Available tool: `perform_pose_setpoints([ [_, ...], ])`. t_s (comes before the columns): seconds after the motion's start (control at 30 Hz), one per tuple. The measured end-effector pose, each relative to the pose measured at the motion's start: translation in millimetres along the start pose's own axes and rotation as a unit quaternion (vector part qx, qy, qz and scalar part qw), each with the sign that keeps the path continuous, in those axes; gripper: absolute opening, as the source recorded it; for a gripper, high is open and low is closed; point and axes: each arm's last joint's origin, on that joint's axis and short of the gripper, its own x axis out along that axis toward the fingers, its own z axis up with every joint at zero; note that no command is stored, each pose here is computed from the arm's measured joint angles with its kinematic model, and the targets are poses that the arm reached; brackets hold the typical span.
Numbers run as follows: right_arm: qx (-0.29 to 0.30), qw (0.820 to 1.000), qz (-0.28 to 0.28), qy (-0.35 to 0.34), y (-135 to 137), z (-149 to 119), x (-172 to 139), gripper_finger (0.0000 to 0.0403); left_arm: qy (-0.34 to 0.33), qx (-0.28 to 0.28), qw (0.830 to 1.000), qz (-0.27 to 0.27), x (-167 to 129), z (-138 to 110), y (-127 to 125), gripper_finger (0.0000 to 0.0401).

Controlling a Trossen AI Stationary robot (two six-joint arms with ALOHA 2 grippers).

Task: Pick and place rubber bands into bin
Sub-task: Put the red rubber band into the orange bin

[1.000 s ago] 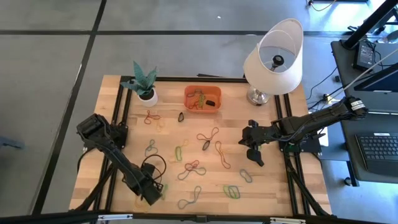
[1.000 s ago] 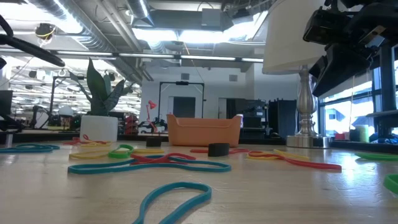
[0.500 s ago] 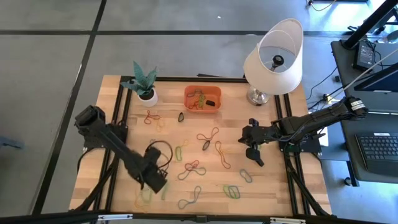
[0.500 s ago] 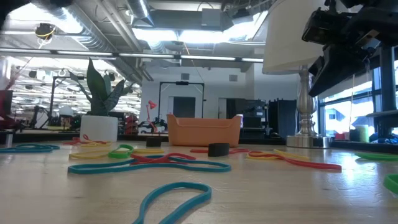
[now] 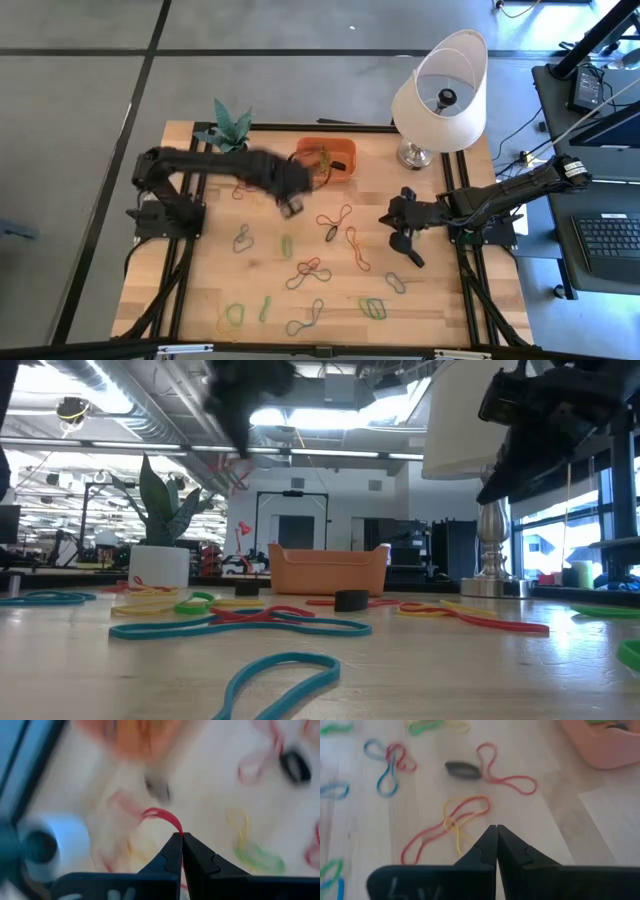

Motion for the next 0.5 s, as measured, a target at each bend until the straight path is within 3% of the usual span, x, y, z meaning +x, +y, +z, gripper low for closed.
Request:
perform_pose_setpoints([
  [0.23, 0.087, 0.995, -0.034, -0.026, -1.8, 2.0, -0.1, 0.0009, -0.127, 0.106, 0.985, -0.041, 25.8, 64.9, 51.7, 0.0002],
  [0.5, 0.183, 0.979, -0.071, -0.058, -4.5, 3.3, -0.4, 0.0009, -0.081, 0.202, 0.974, -0.055, 100.0, 109.7, 64.4, 0.0002],
])
